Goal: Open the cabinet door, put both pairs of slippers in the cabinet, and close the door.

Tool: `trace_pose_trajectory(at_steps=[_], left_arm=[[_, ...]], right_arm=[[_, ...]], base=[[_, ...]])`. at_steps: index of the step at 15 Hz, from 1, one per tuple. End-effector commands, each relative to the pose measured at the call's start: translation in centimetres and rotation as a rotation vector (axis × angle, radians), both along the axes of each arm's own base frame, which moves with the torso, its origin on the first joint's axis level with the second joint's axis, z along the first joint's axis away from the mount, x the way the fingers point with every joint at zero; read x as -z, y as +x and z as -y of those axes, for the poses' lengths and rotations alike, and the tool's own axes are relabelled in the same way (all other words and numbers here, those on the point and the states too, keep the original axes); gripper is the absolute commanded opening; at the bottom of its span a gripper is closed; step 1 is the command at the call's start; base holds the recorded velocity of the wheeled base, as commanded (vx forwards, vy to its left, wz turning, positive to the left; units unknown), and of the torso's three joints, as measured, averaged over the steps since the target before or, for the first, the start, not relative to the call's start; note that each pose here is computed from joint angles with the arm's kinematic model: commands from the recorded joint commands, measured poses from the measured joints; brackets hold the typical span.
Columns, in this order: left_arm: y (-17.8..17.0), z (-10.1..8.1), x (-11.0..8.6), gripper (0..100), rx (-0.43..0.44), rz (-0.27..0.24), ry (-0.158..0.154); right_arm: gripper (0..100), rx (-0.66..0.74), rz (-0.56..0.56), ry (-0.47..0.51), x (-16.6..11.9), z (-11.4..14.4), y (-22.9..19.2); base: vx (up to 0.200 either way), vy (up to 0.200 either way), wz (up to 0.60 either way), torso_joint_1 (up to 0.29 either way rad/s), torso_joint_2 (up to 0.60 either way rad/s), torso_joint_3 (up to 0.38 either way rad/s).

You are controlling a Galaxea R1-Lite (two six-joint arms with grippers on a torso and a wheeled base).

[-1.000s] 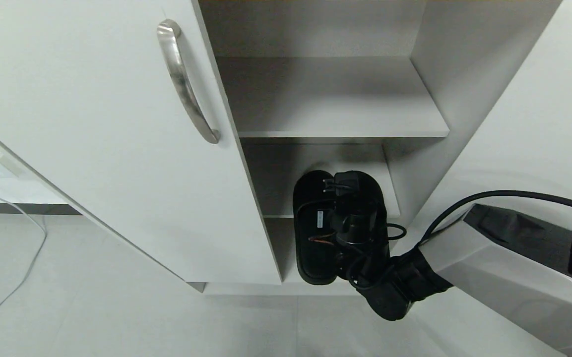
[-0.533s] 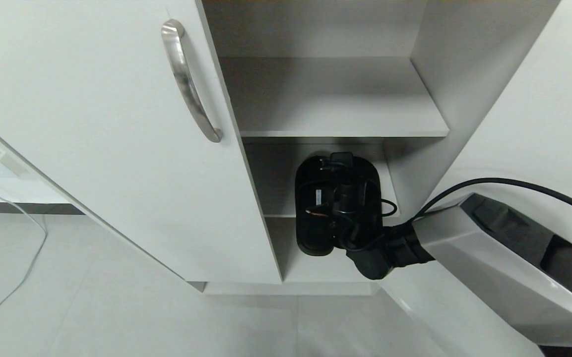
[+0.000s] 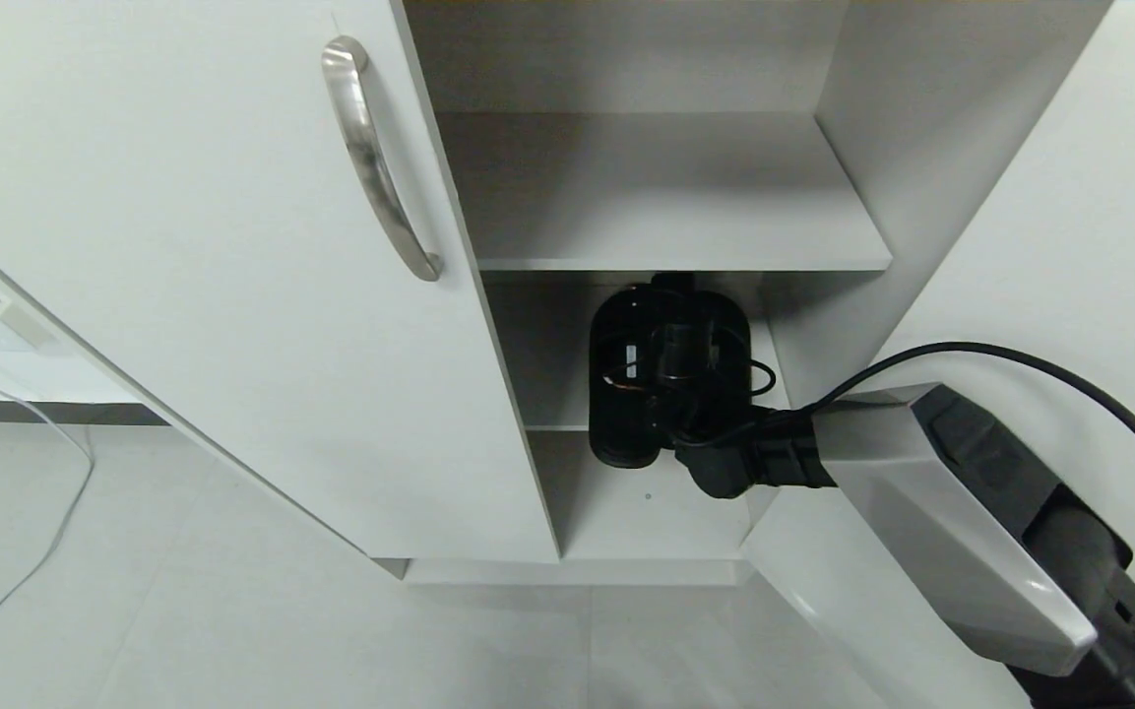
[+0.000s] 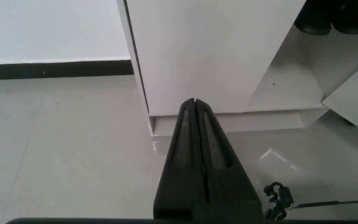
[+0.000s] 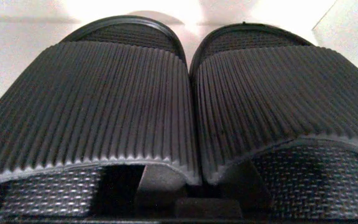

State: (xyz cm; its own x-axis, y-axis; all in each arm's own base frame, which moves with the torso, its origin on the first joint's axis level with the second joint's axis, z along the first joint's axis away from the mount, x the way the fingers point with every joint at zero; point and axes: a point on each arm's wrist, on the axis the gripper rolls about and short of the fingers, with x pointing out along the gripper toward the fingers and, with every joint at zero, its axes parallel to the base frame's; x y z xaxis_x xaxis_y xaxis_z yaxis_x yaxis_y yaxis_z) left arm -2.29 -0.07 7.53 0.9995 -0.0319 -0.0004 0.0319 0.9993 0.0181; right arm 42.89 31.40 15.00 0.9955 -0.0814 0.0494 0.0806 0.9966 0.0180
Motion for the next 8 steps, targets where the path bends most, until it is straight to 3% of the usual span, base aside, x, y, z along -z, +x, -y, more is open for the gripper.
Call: trace_pose_trajectory(at_steps=[1,8], left_arm=[[0.0,0.0,0.0,0,0.0,-0.001,0.0],[0.0,0.0,0.0,0,0.0,-0.001,0.0]], right_arm=[[0,0.004,0.001,-0.002,0.2,0.0,0.3],[0,0.006,0.03,0.012,-1.5,0.4,-0.1]], base=[[0.0,0.0,0.0,0.0,0.0,0.0],[0.0,0.0,0.0,0.0,0.0,0.0]])
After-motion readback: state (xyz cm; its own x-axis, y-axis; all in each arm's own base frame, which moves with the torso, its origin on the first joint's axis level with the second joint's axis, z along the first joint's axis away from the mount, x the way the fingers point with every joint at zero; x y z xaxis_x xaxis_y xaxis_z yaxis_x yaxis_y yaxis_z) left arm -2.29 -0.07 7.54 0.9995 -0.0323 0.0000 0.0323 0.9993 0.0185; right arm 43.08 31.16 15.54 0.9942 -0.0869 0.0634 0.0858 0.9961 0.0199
